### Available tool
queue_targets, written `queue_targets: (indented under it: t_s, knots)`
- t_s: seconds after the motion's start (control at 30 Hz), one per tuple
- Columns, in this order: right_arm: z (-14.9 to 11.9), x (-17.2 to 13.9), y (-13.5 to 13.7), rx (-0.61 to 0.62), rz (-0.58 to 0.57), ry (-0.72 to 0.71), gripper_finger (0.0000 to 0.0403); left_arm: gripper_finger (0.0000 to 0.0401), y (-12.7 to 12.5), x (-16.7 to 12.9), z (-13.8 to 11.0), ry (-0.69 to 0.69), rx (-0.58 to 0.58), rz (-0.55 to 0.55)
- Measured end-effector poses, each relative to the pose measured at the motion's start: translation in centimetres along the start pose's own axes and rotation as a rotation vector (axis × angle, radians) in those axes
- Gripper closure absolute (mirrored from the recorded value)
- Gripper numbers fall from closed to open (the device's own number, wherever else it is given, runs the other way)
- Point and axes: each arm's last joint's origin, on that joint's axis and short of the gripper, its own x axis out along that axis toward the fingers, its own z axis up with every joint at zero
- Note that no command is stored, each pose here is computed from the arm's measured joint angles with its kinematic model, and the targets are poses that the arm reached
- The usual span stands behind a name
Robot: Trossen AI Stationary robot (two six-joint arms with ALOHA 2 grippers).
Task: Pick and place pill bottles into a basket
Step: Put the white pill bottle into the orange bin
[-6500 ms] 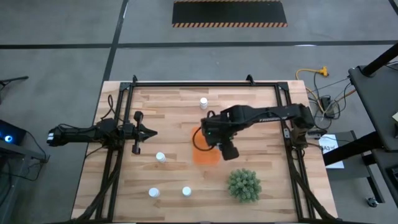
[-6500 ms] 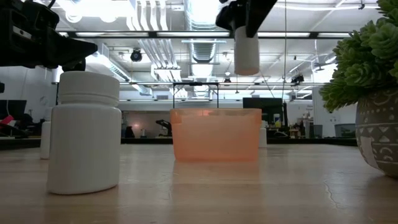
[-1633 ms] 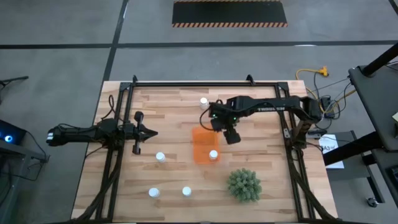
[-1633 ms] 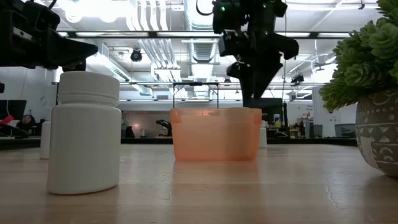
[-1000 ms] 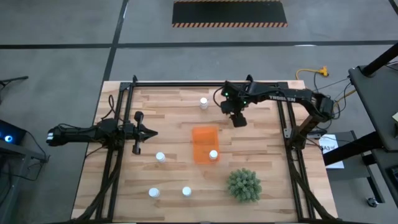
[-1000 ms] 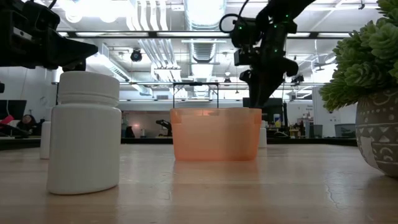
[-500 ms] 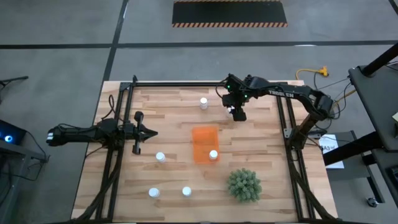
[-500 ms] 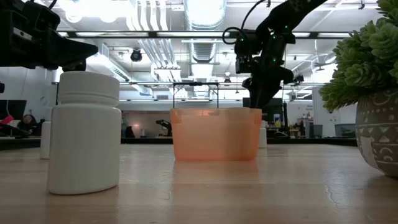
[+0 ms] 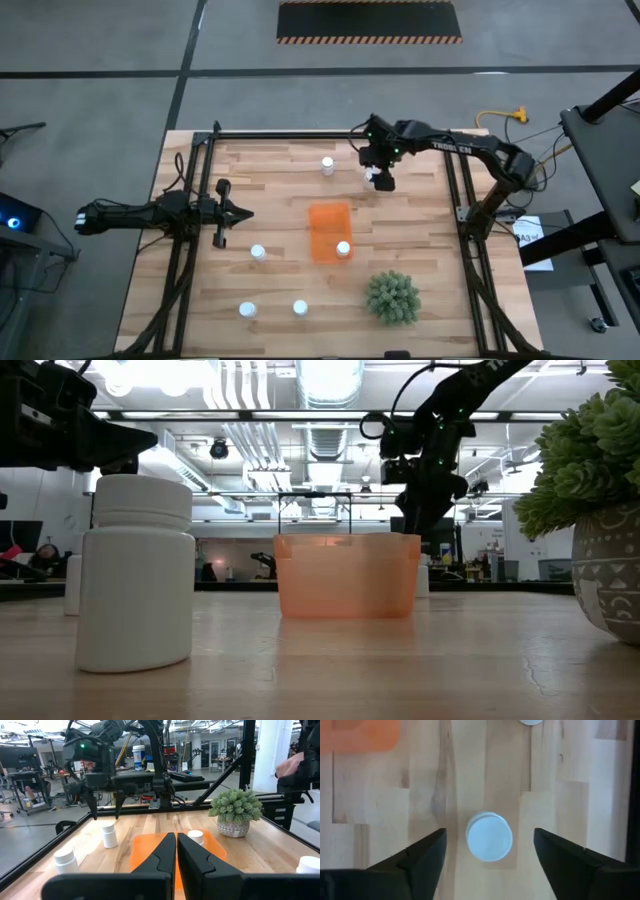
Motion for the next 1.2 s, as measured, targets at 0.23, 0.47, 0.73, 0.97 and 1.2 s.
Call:
queue_targets:
  t_s: [0.23,0.47,0.73,0.97,1.2]
  knots:
    - [-0.1,1.2,-0.2,0.007,0.018,0.027,0.0083,0.0401,0.0,0.0,0.0,0.000,0.000,0.000]
    - [0.0,2.0,-0.4,0.004,0.020,0.029,0.0085,0.0401,0.0,0.0,0.0,0.000,0.000,0.000]
    - [-0.2,2.9,-0.6,0.011,0.032,0.055,0.0108,0.0401,0.0,0.0,0.0,0.000,0.000,0.000]
    - [-0.4,3.9,-0.7,0.016,0.049,0.081,0.0138,0.0401,0.0,0.0,0.0,0.000,0.000,0.000]
    - [-0.4,3.9,-0.7,0.020,0.051,0.080,0.0212,0.0401,0.0,0.0,0.0,0.000,0.000,0.000]
